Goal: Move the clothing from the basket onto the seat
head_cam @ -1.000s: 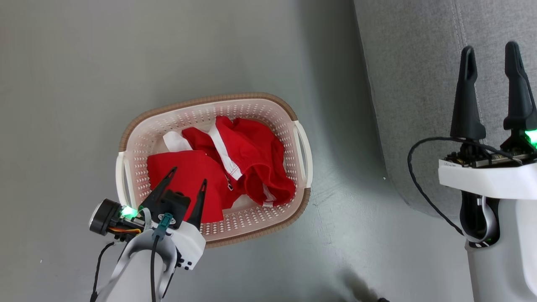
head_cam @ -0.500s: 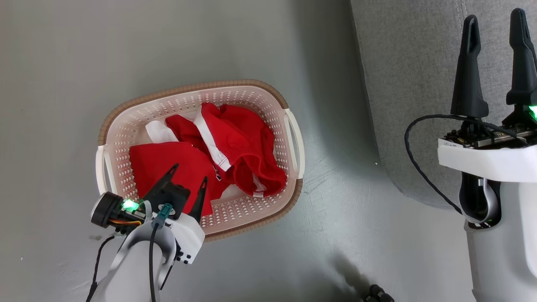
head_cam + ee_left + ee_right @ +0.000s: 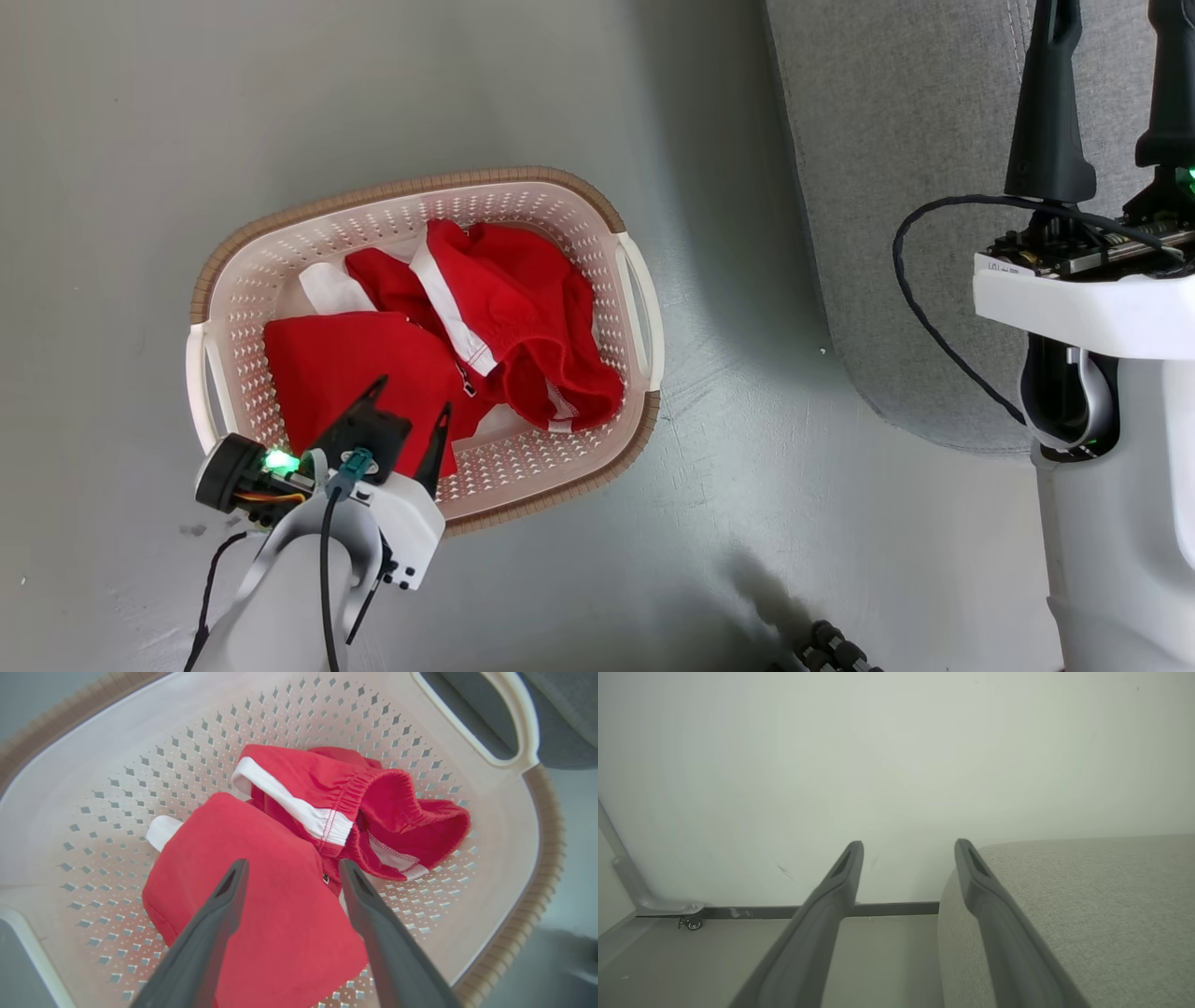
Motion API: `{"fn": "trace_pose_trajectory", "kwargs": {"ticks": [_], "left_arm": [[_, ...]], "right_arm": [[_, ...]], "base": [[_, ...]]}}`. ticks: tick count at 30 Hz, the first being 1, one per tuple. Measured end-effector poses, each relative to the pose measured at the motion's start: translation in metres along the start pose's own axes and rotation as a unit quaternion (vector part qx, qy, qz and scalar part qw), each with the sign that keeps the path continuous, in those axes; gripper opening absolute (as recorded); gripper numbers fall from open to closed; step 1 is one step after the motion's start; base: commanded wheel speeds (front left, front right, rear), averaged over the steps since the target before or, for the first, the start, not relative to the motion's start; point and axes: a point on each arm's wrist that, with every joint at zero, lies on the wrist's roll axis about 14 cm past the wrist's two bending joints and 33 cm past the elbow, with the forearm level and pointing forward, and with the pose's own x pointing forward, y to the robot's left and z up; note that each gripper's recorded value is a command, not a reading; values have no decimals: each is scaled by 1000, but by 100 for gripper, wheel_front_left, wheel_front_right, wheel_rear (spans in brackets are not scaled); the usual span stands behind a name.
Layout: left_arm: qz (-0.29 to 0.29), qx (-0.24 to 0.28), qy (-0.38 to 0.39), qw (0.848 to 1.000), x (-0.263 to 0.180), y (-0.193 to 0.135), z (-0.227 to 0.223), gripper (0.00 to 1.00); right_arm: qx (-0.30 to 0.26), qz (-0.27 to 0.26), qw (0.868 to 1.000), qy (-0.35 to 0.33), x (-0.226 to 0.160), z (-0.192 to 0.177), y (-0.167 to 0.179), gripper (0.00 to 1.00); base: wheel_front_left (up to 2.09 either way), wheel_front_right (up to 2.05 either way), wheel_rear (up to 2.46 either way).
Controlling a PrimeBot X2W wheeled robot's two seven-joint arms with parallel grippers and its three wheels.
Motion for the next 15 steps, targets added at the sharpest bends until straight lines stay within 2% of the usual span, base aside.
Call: {"fn": "trace_pose_trajectory", "kwargs": {"ticks": [4,12,15], "left_arm": [[7,-4,12,1000,2,4,-6,100],[79,-14,46,996,4,41,-24,100],[85,-21,57,995,6,44,-29,100]], "right_arm": [[-1,-1,1000,5,-1,-4,-1,100],[-2,-8,1000,13,-3,-11,-7,100],[-3,-11,1000,17,-4,-13,-9,100]], "base": [[0,0,0],[0,0,0],[0,0,0]]}}
